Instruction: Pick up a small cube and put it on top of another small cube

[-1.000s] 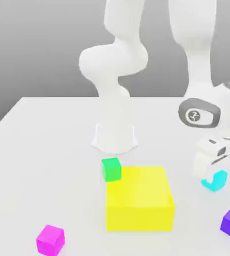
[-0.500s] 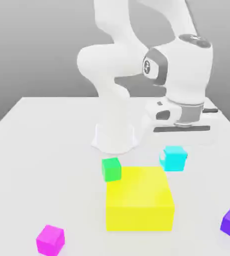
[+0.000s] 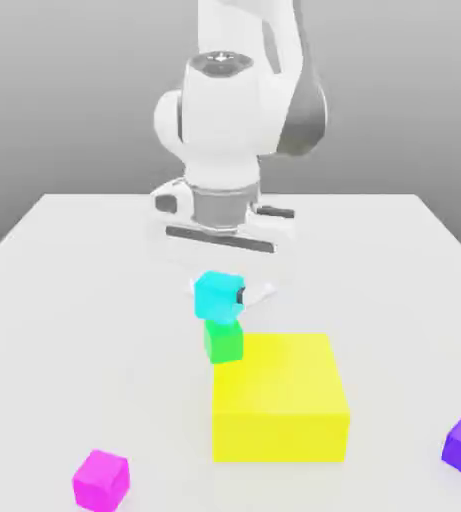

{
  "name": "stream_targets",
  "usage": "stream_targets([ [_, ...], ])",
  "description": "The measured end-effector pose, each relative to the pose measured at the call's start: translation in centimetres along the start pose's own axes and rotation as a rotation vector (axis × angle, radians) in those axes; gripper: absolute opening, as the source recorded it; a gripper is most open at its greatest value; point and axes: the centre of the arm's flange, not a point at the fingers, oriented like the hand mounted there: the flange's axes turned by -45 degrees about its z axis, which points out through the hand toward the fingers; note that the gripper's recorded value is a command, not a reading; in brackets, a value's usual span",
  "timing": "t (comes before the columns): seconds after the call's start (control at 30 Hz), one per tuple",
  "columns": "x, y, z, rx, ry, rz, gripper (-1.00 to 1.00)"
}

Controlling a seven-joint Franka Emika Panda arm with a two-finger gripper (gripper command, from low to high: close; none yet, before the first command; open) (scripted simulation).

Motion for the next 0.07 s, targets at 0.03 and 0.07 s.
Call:
stream_targets([
  [0.03, 0.0, 0.0, 0.0, 0.0, 0.0, 0.0, 1.0],
  [0.07, 0.0, 0.0, 0.0, 0.0, 0.0, 0.0, 1.0],
])
